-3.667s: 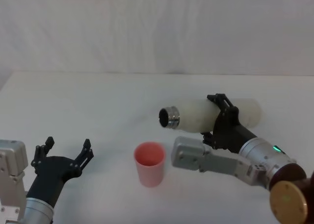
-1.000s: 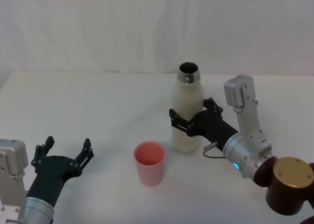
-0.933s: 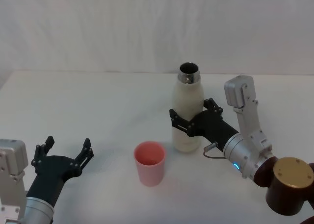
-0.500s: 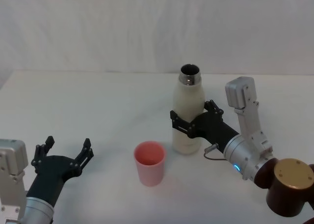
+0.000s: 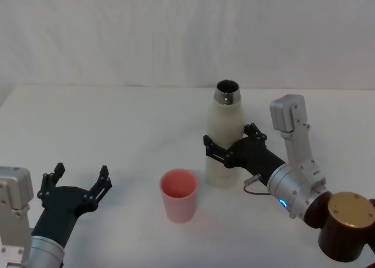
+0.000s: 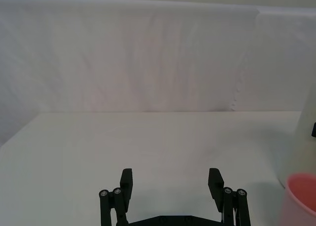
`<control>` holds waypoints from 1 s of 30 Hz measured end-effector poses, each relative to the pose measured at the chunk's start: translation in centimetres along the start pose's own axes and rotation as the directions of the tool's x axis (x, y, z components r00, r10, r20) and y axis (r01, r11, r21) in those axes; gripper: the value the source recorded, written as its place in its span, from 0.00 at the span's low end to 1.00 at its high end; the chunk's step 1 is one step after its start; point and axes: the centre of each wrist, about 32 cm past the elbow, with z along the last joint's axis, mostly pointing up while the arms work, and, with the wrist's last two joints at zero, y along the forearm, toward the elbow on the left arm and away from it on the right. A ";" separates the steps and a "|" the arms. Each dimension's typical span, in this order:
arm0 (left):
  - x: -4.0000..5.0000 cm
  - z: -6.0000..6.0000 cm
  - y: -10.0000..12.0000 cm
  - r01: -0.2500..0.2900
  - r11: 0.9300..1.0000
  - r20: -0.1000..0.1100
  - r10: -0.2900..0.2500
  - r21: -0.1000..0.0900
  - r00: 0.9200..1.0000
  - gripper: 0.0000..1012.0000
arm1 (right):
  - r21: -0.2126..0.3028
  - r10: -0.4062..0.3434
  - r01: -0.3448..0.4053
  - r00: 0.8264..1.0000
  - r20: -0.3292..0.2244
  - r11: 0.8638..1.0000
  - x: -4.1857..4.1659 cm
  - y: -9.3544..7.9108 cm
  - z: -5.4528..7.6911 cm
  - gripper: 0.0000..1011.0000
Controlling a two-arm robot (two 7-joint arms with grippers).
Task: Grasp the thermos with one hand and pour water into the cup lid.
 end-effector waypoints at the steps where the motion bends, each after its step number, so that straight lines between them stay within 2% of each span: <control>1: 0.00 0.0 0.0 0.000 1.000 0.000 0.000 0.000 1.000 0.99 | -0.001 -0.001 0.001 1.000 -0.002 1.000 0.00 0.0 0.0 0.95; 19: 0.00 0.0 0.0 0.000 1.000 0.000 0.000 0.000 1.000 0.99 | -0.002 -0.003 0.003 1.000 -0.013 1.000 0.01 -0.1 -0.1 0.95; 22: 0.00 0.0 0.0 0.000 1.000 0.000 0.000 0.000 1.000 0.99 | -0.002 -0.003 0.003 1.000 -0.013 1.000 0.01 -0.1 -0.1 0.99; 30: 0.00 0.0 0.0 0.000 1.000 0.000 0.000 0.000 1.000 0.99 | -0.002 -0.003 0.003 1.000 -0.012 1.000 0.01 -0.1 -0.1 0.99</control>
